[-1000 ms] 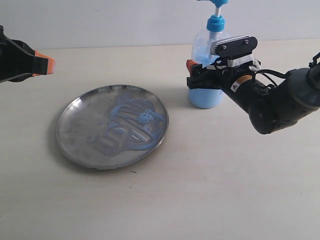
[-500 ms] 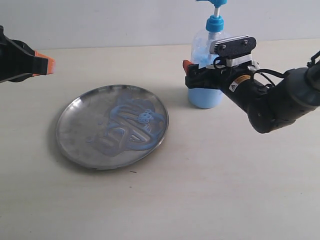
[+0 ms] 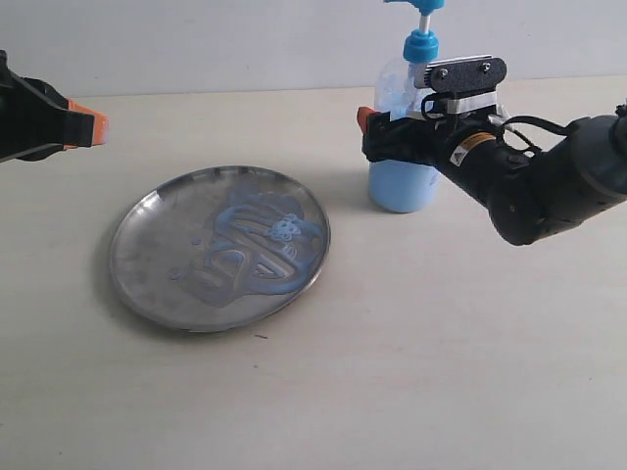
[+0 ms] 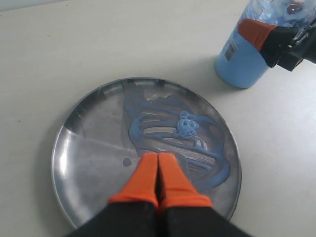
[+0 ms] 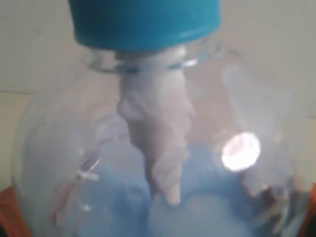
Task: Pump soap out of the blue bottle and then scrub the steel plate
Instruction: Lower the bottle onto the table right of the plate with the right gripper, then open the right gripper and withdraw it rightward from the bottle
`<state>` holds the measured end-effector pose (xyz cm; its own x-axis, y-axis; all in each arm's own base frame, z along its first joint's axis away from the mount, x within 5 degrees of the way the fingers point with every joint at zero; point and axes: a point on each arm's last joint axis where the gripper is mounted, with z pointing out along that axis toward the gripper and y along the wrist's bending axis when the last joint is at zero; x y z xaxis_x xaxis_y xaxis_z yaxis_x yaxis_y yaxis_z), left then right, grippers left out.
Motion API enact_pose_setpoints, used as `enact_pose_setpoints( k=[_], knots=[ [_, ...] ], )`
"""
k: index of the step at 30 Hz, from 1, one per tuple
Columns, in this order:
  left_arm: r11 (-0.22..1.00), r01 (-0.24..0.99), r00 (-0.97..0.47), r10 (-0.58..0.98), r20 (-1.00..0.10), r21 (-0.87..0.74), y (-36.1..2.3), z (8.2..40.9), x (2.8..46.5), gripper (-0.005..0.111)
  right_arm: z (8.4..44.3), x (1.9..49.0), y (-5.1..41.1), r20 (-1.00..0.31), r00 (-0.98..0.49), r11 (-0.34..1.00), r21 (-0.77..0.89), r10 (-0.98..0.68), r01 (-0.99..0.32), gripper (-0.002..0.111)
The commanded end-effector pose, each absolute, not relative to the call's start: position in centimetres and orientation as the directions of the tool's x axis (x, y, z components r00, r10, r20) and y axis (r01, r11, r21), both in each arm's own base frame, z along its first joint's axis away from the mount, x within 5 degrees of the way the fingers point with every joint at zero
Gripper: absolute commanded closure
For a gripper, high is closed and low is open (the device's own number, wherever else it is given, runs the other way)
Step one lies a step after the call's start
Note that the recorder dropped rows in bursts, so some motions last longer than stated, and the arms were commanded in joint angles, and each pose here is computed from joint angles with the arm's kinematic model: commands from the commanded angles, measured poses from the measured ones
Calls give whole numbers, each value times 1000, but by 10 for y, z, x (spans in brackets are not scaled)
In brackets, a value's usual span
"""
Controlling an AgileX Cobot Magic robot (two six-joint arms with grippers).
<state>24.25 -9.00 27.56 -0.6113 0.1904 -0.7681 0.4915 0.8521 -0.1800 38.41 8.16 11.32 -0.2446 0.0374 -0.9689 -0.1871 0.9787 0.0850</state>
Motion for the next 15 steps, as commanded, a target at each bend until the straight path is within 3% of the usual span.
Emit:
enact_pose_setpoints(
  k=[1,15],
  knots=[
    [854,492,-602,192,-775,-170,-89,277,242,107,130,382,82,-958,-286,978,63,4,-197,11],
    [854,492,-602,192,-775,-170,-89,277,242,107,148,360,79,-949,-316,976,79,11,-205,11]
  ],
)
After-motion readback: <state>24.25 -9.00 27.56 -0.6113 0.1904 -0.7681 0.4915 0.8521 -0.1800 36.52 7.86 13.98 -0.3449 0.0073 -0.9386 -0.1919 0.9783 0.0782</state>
